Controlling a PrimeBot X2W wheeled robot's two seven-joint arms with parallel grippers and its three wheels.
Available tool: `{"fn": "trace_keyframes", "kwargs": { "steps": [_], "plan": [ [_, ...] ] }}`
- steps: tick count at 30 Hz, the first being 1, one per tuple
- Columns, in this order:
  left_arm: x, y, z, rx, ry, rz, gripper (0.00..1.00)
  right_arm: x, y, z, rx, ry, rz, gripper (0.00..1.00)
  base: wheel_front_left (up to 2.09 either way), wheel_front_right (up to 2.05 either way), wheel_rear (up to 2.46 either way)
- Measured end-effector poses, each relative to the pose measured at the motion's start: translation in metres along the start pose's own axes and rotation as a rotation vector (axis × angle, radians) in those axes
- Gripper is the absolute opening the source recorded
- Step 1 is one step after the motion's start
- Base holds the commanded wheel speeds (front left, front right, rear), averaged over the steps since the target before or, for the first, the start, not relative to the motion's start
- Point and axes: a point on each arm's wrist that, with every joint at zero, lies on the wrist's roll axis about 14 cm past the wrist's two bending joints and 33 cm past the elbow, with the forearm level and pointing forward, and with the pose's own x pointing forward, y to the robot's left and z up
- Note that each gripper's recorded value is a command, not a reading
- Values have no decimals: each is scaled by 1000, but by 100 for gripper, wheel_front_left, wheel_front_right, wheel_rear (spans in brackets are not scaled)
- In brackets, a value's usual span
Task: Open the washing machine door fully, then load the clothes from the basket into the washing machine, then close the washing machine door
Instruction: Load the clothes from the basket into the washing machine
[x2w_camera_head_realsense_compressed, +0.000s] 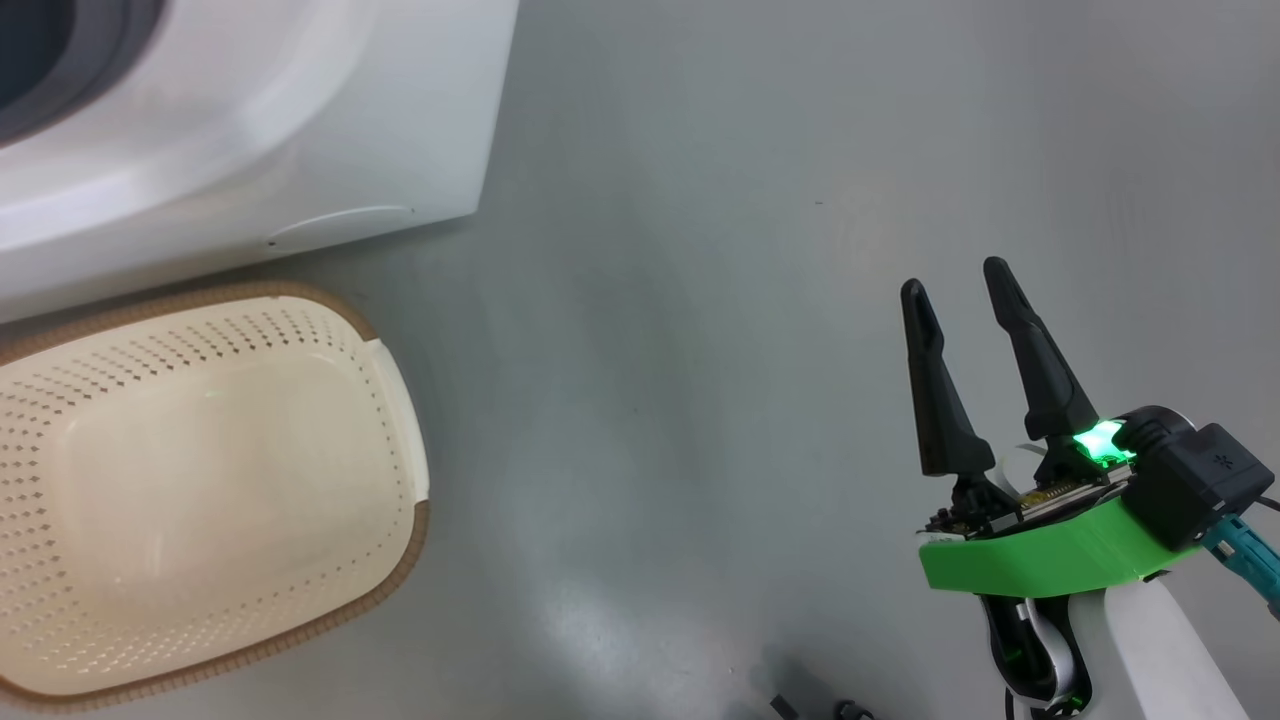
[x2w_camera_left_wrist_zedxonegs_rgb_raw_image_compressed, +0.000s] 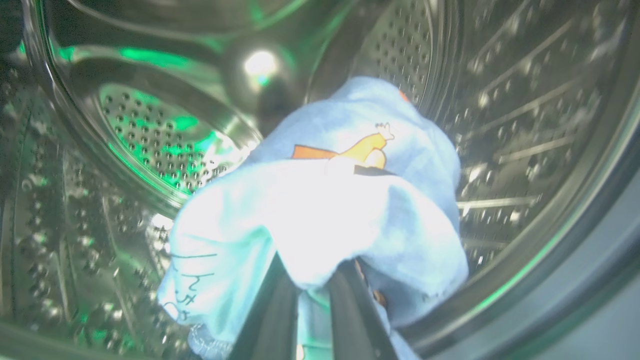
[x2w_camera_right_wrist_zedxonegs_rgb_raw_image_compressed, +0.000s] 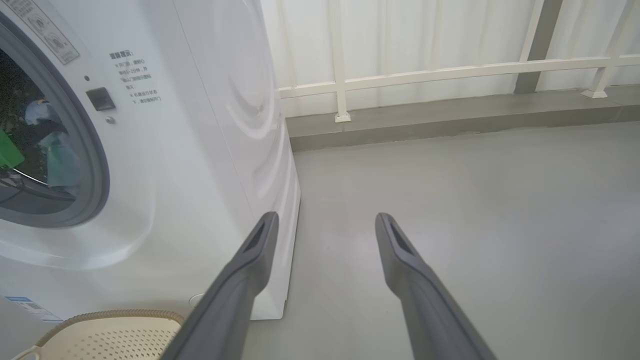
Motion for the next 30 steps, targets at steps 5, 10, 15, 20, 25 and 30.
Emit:
{"fn": "trace_keyframes", "kwargs": {
  "steps": [5, 10, 15, 20, 25, 30],
  "plan": [
    [-10, -2, -32, 18, 124, -16, 100, 1, 2, 2, 5, -6, 7, 100, 0, 0, 0],
    [-10, 1, -33, 25, 177, -14, 100, 1, 4, 4, 9, -14, 13, 100, 0, 0, 0],
    [-11, 3, -31, 37, 195, -15, 100, 2, 6, 6, 12, -20, 18, 100, 0, 0, 0],
    [-16, 0, -33, 33, 214, -23, 100, 3, 6, 8, 14, -29, 18, 100, 0, 0, 0],
    [-19, -8, -30, 14, 216, -38, 100, 3, 7, 11, 17, -37, 22, 100, 0, 0, 0],
    [-23, -5, -21, -39, 190, -18, 100, 3, 11, 15, 21, -49, 32, 100, 0, 0, 0]
  ]
}}
